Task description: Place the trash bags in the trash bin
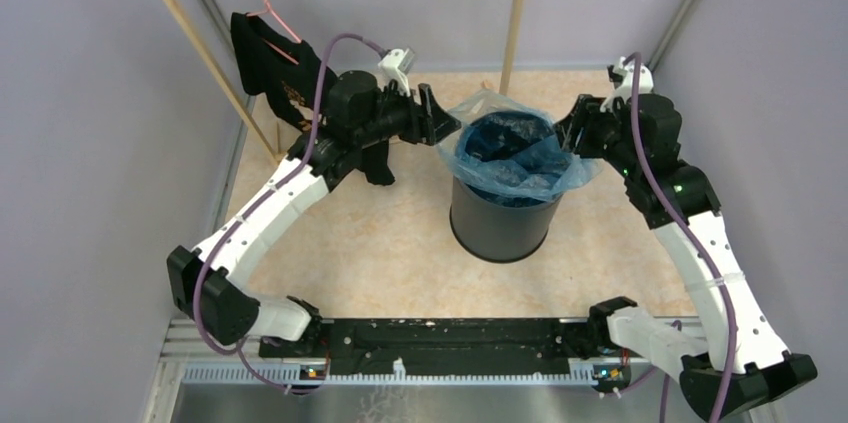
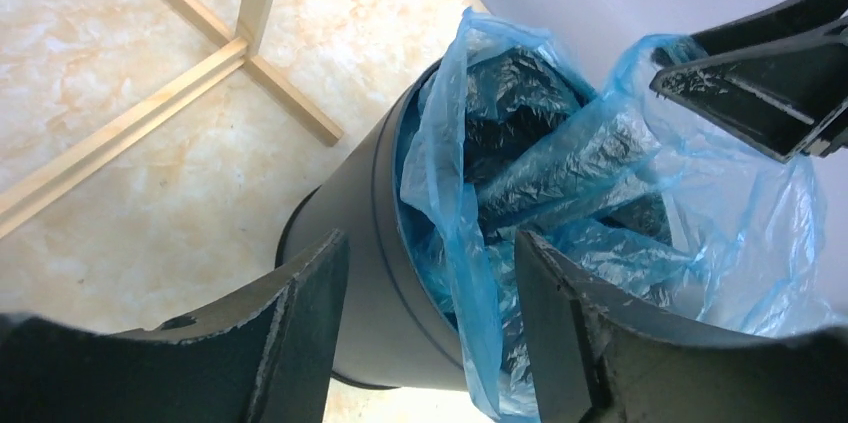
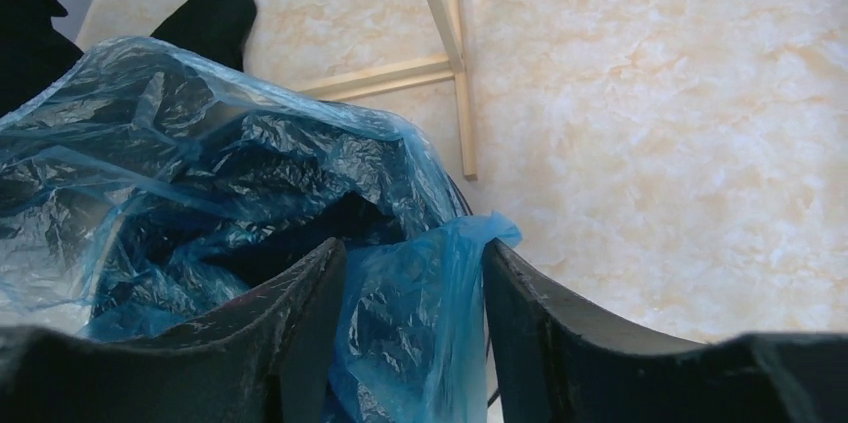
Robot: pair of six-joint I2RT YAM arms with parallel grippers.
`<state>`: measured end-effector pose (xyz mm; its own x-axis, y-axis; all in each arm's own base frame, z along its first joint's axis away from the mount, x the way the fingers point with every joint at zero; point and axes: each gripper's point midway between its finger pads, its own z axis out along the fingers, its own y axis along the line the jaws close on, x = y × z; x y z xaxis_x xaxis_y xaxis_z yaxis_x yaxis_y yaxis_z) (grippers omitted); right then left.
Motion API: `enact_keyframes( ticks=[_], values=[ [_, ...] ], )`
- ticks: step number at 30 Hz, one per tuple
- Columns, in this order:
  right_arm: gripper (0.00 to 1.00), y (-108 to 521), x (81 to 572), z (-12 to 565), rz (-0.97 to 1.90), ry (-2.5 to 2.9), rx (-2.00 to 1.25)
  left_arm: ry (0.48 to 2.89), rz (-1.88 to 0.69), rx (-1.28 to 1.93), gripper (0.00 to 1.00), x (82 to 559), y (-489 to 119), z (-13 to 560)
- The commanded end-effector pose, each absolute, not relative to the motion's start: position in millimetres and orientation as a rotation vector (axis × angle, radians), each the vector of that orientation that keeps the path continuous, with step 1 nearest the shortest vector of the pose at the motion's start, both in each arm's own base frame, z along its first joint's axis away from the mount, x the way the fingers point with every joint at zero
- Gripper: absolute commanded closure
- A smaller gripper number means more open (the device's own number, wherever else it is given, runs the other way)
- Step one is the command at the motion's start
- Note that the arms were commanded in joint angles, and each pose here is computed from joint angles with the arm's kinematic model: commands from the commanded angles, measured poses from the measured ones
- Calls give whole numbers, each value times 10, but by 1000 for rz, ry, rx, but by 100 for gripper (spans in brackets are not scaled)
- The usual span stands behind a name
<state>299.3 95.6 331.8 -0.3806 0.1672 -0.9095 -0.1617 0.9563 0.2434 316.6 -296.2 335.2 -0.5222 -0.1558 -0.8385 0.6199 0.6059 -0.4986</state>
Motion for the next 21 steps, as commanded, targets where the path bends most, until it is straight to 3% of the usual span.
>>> enact_keyframes(
  ticks=[1,6,9,11,15,21],
  values=[
    [50,977,3077,3421,345,1893,-19,1871,-955,419,28,3345,-2980,3446],
    [71,931,3087,3324,305,1899,-32,1907,-858,416,16,3575,-2973,3421],
    [83,870,3057,3312,267,1899,-38,1922,-802,408,19,3709,-2953,3419],
    [98,811,3059,3308,240,1885,-14,1935,-771,402,25,3792,-2949,3383],
    [100,833,3068,3337,259,1853,-16,1942,-754,387,39,3886,-2952,3401],
    [100,753,3048,3505,245,1773,31,1933,-704,388,44,3953,-2910,3470]
  ],
)
